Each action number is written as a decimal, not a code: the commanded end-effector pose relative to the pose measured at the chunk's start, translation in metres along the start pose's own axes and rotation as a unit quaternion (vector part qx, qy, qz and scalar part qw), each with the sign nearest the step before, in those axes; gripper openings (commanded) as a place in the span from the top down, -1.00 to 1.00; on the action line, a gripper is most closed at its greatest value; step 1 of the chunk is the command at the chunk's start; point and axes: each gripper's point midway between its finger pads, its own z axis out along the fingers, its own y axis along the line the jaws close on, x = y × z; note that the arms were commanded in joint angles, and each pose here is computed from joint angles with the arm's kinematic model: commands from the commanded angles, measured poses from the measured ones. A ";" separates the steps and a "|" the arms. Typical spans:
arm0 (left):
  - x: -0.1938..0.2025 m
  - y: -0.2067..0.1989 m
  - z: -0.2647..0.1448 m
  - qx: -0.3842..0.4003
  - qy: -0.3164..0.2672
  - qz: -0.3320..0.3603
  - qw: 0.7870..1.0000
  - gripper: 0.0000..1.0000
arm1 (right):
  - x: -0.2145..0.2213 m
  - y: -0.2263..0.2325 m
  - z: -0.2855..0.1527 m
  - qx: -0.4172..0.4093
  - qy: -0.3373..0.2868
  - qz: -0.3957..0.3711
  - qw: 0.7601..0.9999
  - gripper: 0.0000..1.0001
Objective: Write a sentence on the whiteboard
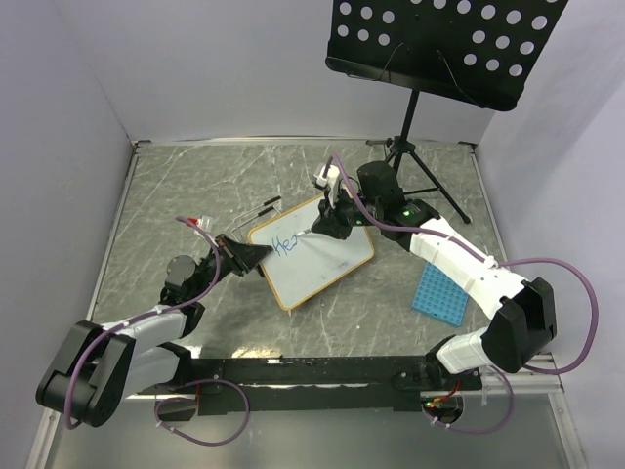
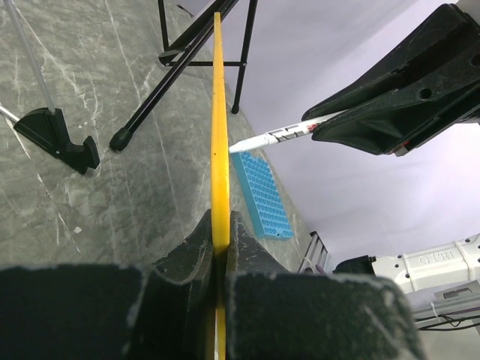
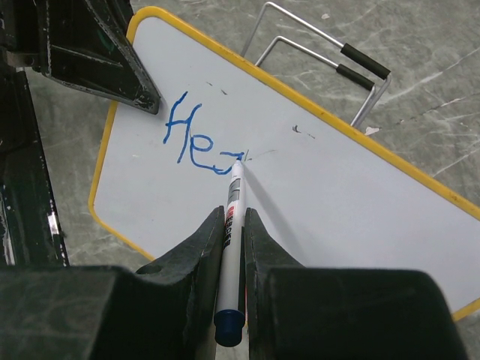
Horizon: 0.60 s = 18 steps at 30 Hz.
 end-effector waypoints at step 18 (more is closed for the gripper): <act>-0.040 -0.042 0.000 0.070 -0.067 0.041 0.994 0.98 | 0.007 0.000 -0.001 0.000 0.010 -0.005 1.000 1.00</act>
